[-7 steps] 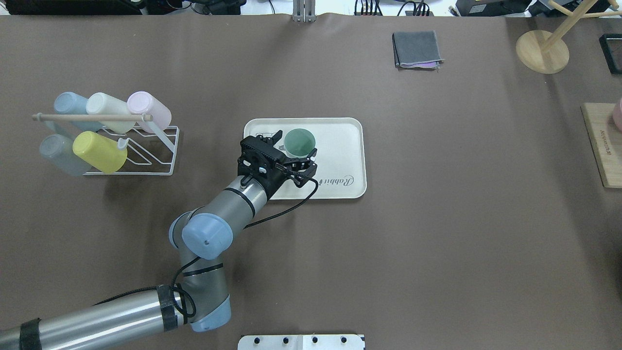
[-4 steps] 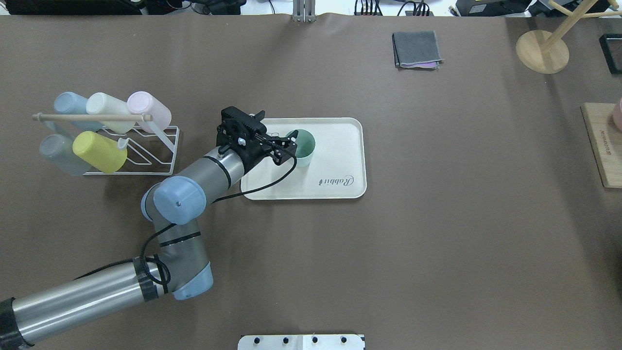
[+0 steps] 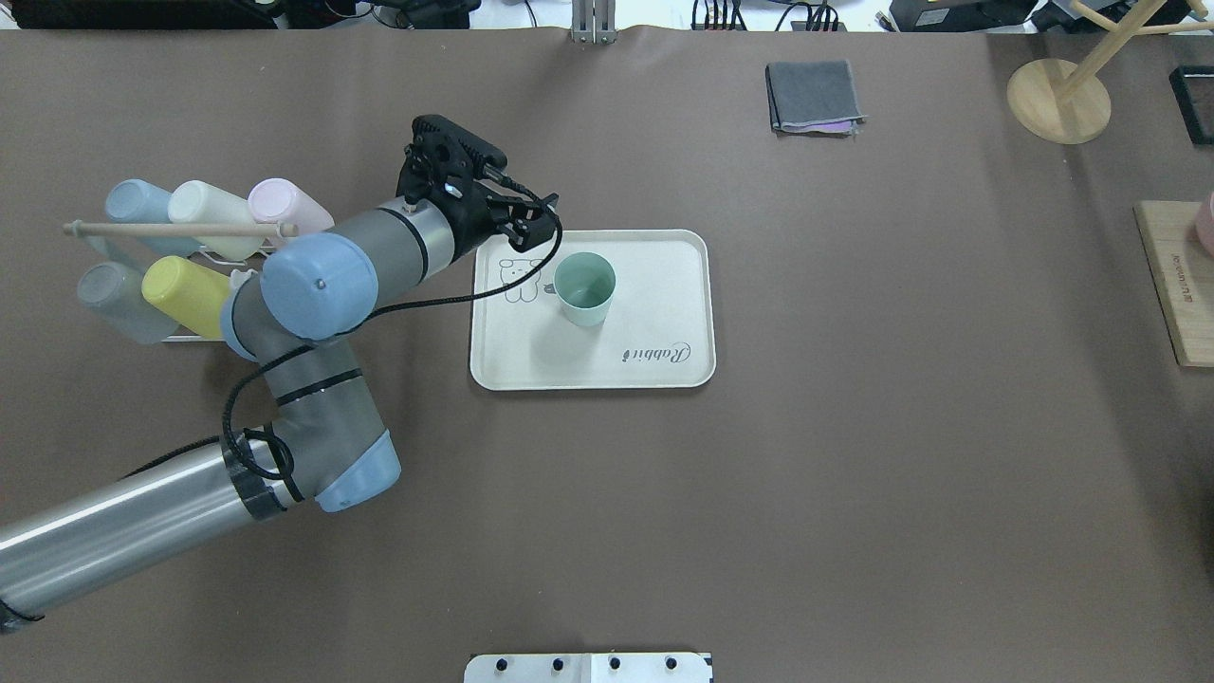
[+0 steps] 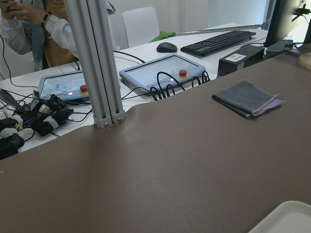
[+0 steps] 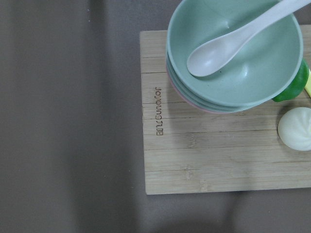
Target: Pick up and place green cup on tray
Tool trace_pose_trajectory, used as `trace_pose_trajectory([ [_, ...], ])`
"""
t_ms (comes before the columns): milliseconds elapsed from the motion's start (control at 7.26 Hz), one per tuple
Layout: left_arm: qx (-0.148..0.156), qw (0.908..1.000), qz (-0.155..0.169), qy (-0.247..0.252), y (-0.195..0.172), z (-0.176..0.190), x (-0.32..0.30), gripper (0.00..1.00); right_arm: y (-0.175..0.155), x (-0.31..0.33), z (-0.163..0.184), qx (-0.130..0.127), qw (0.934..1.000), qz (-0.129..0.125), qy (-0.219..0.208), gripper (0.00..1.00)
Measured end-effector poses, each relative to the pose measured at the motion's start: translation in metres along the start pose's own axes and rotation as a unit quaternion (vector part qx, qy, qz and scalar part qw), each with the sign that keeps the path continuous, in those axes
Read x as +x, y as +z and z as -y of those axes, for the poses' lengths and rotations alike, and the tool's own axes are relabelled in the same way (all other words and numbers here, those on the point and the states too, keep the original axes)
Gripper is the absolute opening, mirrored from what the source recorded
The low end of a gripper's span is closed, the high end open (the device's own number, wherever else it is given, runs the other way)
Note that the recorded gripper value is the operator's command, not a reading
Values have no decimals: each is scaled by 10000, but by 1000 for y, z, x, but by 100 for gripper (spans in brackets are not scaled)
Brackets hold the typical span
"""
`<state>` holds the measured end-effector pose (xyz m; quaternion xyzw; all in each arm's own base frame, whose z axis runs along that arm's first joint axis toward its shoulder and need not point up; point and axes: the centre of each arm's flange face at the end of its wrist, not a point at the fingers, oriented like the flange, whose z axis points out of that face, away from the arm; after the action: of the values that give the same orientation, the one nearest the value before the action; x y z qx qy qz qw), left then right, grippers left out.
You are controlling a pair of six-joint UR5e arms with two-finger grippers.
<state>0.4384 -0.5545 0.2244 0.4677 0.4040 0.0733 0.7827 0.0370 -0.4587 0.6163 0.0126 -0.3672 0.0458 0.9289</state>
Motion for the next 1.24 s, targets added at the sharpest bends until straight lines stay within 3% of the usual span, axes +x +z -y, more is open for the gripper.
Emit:
trace_pose_trajectory([
  [275, -1189, 9911, 394, -457, -22, 25, -125, 98, 0, 0, 0, -2, 10000, 1, -3, 100],
  [689, -2573, 9468, 1060, -1619, -100, 3, -330, 98, 0, 0, 0, -2, 10000, -2, 15, 100],
  [964, -3201, 9103, 1164, -2354, -172, -51, -431, 97, 0, 0, 0, -1, 10000, -2, 24, 100],
  [1102, -3353, 8972, 1059, -2672, -210, -92, -453, 97, 0, 0, 0, -2, 10000, 1, 25, 100],
  [1240, -3453, 8922, 943, -2754, -241, -129, -462, 97, 0, 0, 0, -4, 10000, 4, 27, 100],
])
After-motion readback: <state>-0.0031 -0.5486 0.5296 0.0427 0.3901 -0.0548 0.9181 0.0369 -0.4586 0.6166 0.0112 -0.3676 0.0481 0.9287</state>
